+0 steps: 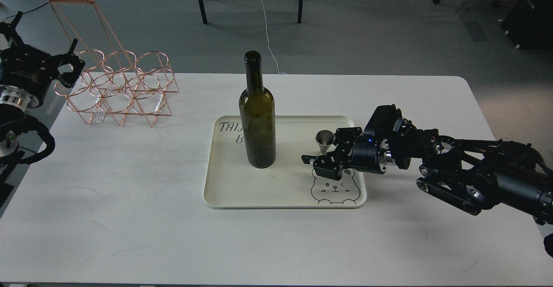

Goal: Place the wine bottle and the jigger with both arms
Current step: 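Grasp the metal jigger on the tray with the right gripper, then lift the jigger and carry it off the tray away from the bottle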

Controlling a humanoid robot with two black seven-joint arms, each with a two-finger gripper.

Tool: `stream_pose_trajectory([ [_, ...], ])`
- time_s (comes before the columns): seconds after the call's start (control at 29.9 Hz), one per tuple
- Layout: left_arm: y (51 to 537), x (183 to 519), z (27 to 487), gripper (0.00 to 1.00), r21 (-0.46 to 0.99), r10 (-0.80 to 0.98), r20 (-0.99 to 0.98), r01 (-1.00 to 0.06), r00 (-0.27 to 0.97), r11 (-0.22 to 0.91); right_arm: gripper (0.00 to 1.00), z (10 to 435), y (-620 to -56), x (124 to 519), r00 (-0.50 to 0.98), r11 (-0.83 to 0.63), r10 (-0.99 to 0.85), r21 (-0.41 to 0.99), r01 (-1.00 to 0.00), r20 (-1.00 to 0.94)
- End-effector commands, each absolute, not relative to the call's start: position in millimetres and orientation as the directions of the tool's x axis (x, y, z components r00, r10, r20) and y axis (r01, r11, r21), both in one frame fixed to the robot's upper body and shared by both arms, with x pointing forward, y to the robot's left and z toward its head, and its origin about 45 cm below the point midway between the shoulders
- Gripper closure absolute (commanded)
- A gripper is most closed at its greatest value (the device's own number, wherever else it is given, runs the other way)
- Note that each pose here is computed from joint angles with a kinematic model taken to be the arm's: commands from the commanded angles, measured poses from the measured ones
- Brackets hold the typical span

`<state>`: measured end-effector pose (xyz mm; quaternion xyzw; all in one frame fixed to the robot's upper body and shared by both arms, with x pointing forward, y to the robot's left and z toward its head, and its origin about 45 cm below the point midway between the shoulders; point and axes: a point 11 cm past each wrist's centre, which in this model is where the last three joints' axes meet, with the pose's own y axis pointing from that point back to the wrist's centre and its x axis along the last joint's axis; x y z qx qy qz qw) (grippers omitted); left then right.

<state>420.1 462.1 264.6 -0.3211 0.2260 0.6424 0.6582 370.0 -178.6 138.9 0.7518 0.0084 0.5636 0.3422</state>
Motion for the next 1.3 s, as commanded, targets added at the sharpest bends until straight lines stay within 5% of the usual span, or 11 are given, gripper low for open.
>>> stream_pose_trajectory([
  [0.0,462.5,420.5,265.6,0.02,-0.134,0.702,-0.709,-0.990,0.073,-0.032,0.54,135.4,-180.3,368.2,0.363,-0.757,0.426,0.546,-0.359,0.829],
  [0.43,462.4,420.6,264.3,0.02,-0.129,0.702,-0.709,-0.991,0.068,-0.034,0.84,132.5,-185.3,369.7,0.365,-0.745,0.433,0.555,-0.370,0.824],
  [0.9,464.9,420.4,266.3,0.02,-0.129,0.706,-0.705,-0.991,0.064,-0.039,0.91,141.9,-185.3,375.3,0.334,-0.756,0.419,0.528,-0.388,0.845],
  [1.27,466.2,422.9,274.2,0.02,-0.144,0.711,-0.700,-0.989,0.074,-0.038,0.92,180.4,-238.1,397.7,0.268,-0.714,0.348,0.440,-0.545,0.898],
])
